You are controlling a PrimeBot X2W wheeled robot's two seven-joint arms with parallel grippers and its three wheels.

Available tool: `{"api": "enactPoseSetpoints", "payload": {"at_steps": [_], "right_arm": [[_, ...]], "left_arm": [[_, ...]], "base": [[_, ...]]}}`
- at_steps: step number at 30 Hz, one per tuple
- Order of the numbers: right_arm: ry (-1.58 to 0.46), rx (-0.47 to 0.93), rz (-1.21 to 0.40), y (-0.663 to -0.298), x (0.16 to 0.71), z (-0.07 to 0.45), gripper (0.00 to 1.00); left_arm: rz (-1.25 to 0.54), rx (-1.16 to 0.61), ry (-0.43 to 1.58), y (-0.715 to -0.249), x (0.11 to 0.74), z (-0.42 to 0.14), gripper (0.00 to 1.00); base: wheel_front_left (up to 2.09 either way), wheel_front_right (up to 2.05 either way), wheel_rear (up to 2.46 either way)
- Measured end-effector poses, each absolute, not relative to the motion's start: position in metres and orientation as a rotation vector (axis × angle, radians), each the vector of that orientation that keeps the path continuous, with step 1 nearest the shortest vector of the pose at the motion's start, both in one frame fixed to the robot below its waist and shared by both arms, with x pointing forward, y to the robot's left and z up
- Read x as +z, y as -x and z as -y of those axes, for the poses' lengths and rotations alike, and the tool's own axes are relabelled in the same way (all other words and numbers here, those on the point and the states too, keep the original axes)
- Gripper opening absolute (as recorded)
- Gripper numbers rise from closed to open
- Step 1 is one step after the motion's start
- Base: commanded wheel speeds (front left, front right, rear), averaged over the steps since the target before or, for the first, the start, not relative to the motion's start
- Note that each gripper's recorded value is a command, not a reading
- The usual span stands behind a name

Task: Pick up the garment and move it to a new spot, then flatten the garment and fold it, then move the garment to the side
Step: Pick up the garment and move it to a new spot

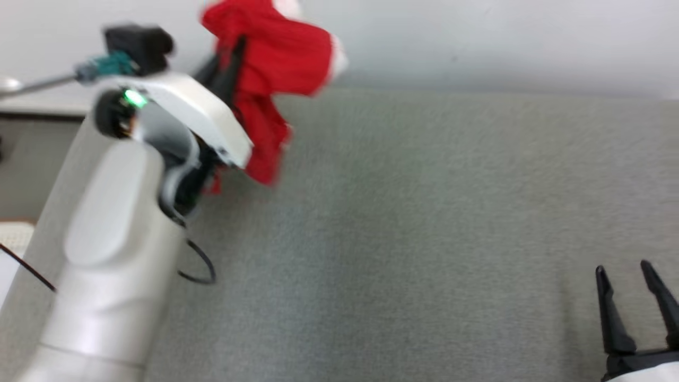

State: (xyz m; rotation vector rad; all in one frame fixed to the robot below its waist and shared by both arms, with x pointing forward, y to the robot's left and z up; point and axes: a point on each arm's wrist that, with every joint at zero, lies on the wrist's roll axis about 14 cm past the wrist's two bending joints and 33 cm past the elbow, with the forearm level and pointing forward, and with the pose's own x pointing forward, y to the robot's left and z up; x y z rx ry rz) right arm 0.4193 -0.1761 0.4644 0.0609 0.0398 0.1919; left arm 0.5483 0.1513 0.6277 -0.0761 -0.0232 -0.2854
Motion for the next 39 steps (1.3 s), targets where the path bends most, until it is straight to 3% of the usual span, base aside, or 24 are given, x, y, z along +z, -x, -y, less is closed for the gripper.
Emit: {"api": "enactPoseSetpoints", "payload": {"at_steps": [11, 21, 28, 39], "right_arm": [[-0.09, 0.06, 0.025, -0.373, 0.49, 0.207, 1.0], [-0.102, -0.006, 0.037, -0.352, 0.493, 0.224, 1.0], [-0.111, -0.027, 0.012, -0.35, 0.485, 0.227, 1.0], [-0.112, -0.035, -0.013, -0.353, 0.477, 0.229, 1.0]], "left_arm": [[0.08, -0.759, 0.285, -0.44, 0.664, 0.016, 0.0], [-0.026, -1.072, 0.347, -0.351, 0.65, 0.107, 0.0], [-0.156, -0.983, 0.361, -0.37, 0.603, 0.106, 0.0], [-0.25, -0.557, 0.247, -0.451, 0.514, 0.007, 0.0]], "base": [[0.0, 0.0, 0.0], [0.0, 0.0, 0.0], [0.0, 0.0, 0.0], [0.0, 0.0, 0.0]]}}
